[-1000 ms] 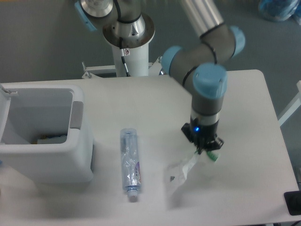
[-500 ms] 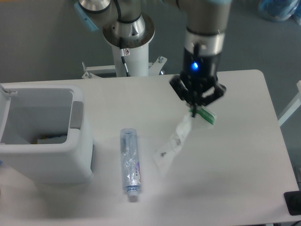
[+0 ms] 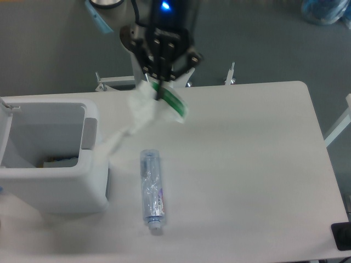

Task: Place the trash in the trash can
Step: 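Lift the bag and carry it over the white trash bin, then lower the bag into the bin and open the gripper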

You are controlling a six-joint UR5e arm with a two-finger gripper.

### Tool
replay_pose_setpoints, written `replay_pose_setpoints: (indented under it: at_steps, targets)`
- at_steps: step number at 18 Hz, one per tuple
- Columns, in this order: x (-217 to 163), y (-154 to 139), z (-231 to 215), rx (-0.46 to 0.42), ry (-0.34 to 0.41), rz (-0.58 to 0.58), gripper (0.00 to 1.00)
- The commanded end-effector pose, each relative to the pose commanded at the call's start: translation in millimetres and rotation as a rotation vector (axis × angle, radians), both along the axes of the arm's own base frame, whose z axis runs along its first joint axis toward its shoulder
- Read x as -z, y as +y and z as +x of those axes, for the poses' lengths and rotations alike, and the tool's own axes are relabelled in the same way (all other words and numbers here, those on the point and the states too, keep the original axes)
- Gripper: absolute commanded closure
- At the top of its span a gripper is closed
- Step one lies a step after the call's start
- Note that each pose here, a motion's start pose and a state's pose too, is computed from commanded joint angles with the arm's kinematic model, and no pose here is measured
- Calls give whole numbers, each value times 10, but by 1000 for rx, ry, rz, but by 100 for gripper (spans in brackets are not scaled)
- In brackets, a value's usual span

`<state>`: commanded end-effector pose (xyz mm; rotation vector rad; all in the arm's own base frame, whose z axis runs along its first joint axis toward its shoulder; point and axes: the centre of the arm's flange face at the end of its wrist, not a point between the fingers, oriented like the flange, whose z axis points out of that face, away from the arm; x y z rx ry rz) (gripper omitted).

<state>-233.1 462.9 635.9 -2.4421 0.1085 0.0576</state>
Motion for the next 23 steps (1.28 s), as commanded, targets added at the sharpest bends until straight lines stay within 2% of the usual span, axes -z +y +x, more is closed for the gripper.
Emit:
replay_pose_setpoints:
  at_steps: [4,6,11,16,23]
  targets:
    - [134,215,403,110,14,-20,100]
    - [289,272,553,176,38,-49,100]
    - [531,416,822,281,116,-128,100]
    - [874,681,984,327,145,-219,100]
    - [1188,991,1293,400,133,-245,100]
